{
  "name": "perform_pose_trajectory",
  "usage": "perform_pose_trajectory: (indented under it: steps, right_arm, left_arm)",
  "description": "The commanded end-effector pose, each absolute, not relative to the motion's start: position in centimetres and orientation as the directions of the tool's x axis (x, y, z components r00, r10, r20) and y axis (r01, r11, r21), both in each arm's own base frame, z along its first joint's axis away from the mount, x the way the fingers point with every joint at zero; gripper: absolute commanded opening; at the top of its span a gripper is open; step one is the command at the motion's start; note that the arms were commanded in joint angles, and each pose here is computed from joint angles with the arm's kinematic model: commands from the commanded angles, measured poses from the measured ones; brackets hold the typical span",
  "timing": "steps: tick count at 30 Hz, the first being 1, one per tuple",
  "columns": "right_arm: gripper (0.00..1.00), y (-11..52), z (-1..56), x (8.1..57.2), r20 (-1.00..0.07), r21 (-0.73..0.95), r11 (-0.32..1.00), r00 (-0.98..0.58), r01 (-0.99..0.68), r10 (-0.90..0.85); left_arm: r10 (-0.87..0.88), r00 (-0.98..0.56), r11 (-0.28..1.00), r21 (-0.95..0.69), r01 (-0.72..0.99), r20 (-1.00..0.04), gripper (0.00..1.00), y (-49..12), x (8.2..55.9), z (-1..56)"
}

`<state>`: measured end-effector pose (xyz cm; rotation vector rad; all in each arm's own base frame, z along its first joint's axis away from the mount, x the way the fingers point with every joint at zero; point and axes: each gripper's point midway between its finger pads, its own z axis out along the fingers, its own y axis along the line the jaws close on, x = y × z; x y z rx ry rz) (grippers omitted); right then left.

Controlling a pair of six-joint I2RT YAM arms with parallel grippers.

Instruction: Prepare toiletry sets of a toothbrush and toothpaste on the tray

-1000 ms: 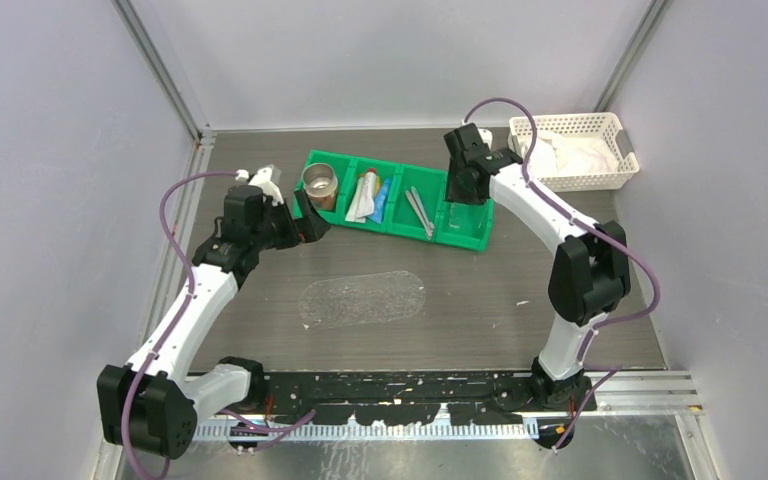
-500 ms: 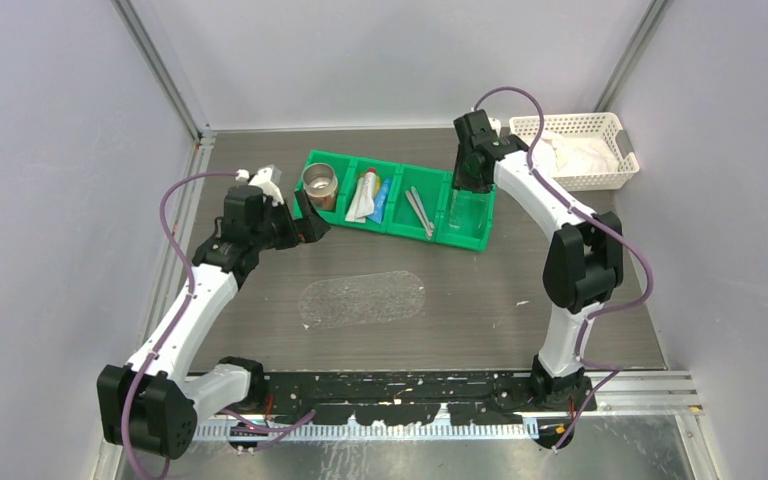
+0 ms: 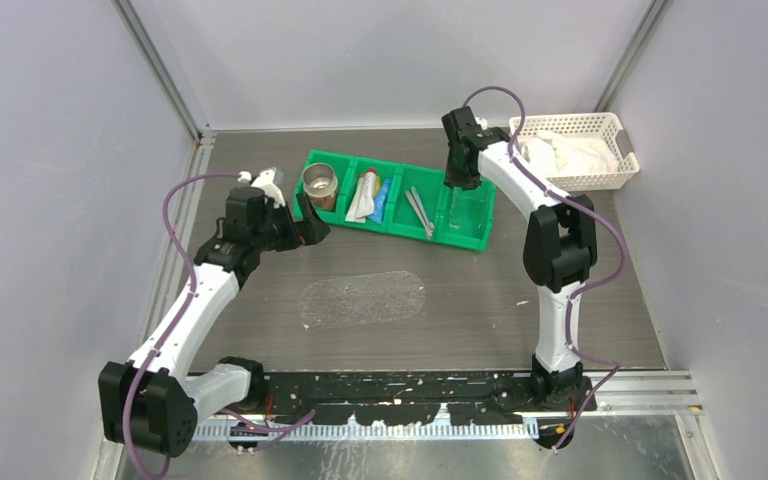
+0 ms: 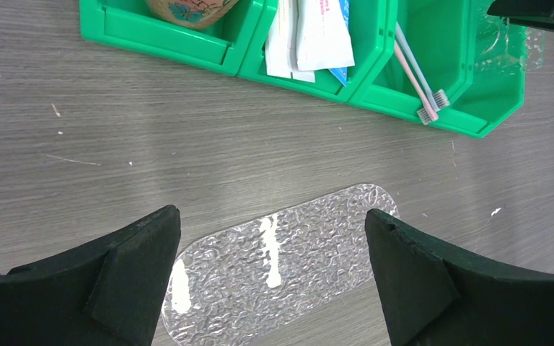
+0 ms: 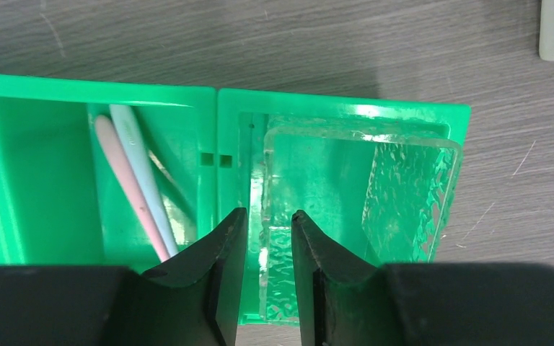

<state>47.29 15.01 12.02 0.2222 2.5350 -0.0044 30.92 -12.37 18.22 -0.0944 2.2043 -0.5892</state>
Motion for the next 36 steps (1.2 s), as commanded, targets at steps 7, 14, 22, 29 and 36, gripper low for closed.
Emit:
perform_pose_trajectory:
  steps: [7,14,22,29,36]
  right_arm:
    - [0.25,13.6,11.8,47.8,-0.565,-0.017,0.982,-0.812,0.187,0.145]
    - [0.27,13.4,9.0,47.7,-0.516,-0.065,0.982,-0.848,0.180,0.121]
    - [0.04,12.4,9.3,47.4,-0.524,-0.097,0.977,-0.844,0.192,0.113]
    - [0.01,11.3,19.4,47.1,-0.682,-0.037,0.976,-0.719,0.216,0.133]
    - [0.00,10.9,31.2,42.8,-0.812,0.120,0.981,-0.554,0.150,0.184]
  left_arm:
    - [-0.249,-0.645,0.884,-0.441,0.153,-0.722,1.00,-12.7,31.1,17.8]
    - [-0.249,-0.645,0.884,-0.442,0.154,-0.722,1.00,-12.7,31.1,17.9]
    - [-0.249,-0.645,0.883,-0.443,0.154,-0.722,1.00,-12.7,31.0,18.0]
    - [-0.250,-0.638,0.885,-0.440,0.155,-0.729,1.00,-12.6,30.8,18.8]
    - [-0.253,-0.629,0.887,-0.436,0.153,-0.735,1.00,-12.4,30.6,19.5]
